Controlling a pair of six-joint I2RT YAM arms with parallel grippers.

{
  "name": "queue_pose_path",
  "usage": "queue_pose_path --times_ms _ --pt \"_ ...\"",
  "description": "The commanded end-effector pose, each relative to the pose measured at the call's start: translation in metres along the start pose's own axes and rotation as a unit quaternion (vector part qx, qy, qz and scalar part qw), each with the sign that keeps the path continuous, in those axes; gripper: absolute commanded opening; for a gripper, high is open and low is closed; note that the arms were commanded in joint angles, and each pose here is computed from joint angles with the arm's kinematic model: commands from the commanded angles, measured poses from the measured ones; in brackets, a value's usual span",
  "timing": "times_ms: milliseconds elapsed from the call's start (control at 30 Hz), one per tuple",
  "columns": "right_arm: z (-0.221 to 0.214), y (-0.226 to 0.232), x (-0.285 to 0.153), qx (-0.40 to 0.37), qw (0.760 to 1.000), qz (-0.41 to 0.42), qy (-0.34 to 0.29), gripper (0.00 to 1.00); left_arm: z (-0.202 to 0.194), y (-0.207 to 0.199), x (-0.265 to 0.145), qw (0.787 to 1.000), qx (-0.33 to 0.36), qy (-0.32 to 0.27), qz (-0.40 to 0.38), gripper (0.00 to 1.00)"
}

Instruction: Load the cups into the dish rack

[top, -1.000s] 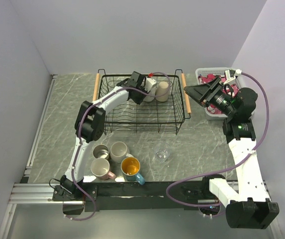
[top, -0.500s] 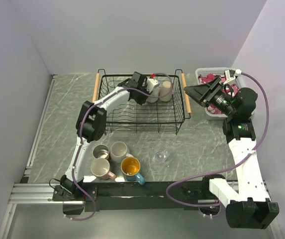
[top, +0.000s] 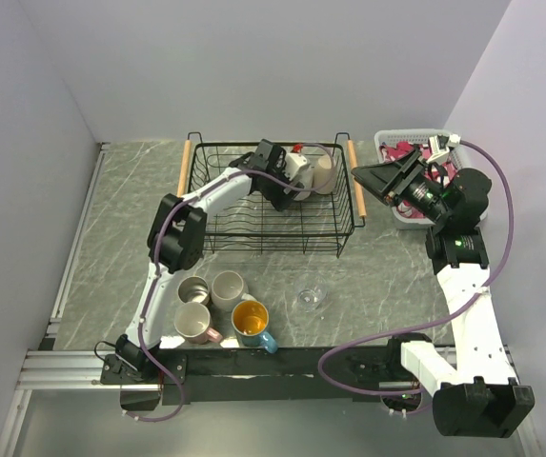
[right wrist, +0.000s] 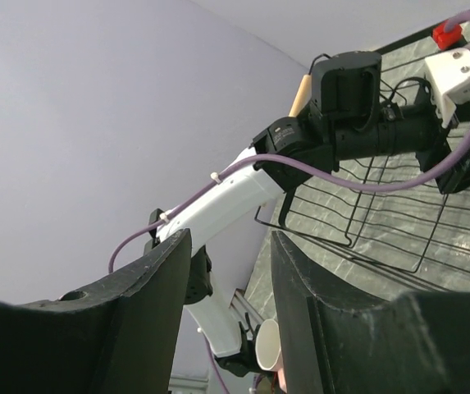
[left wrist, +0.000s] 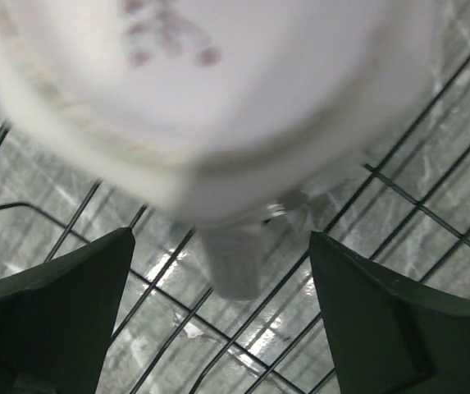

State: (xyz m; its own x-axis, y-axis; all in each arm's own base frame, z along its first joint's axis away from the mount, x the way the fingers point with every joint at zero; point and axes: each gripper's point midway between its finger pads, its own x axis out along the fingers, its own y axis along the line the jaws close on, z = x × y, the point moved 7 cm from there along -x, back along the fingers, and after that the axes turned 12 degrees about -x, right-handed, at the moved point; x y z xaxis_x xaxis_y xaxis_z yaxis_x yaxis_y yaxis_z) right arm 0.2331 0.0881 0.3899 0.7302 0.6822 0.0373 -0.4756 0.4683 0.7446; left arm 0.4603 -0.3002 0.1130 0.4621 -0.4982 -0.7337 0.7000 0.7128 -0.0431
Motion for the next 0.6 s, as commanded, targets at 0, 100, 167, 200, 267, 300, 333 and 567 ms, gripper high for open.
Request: queue_pose_path --times_ms 0,100,167,200,267,300,333,567 --pt "0.003 0.006 -0.003 -0.018 1.000 0.015 -0.008 0.52 0.021 0.010 -0.017 0.999 0.004 -0.035 0.027 0.97" --pt "0.003 0.006 -0.003 -0.017 1.000 0.015 -0.007 0.52 0.023 0.013 -0.022 0.999 -0.001 -0.040 0.036 1.00" --pt "0.003 0.005 -0.003 -0.020 1.000 0.013 -0.008 0.52 0.027 0.016 -0.031 0.998 -0.005 -0.048 0.041 0.96" --pt "0.004 0.006 -0.003 -0.023 1.000 0.012 -0.008 0.52 0.029 0.016 -0.034 0.998 -0.008 -0.053 0.040 0.96" --pt "0.002 0.002 -0.003 -0.025 1.000 0.004 -0.005 0.52 0.037 0.019 -0.048 0.997 -0.017 -0.068 0.044 0.97" --pt "0.002 0.001 -0.003 -0.026 1.000 0.000 -0.005 0.52 0.040 0.021 -0.054 0.996 -0.019 -0.074 0.046 0.96" --pt "0.000 0.000 -0.004 -0.024 1.000 -0.006 0.001 0.52 0.045 0.023 -0.059 0.995 -0.022 -0.083 0.050 0.96" --pt "-0.016 -0.012 -0.005 -0.065 0.995 -0.050 0.050 0.52 0.072 0.026 -0.113 0.990 -0.035 -0.128 0.056 0.96"
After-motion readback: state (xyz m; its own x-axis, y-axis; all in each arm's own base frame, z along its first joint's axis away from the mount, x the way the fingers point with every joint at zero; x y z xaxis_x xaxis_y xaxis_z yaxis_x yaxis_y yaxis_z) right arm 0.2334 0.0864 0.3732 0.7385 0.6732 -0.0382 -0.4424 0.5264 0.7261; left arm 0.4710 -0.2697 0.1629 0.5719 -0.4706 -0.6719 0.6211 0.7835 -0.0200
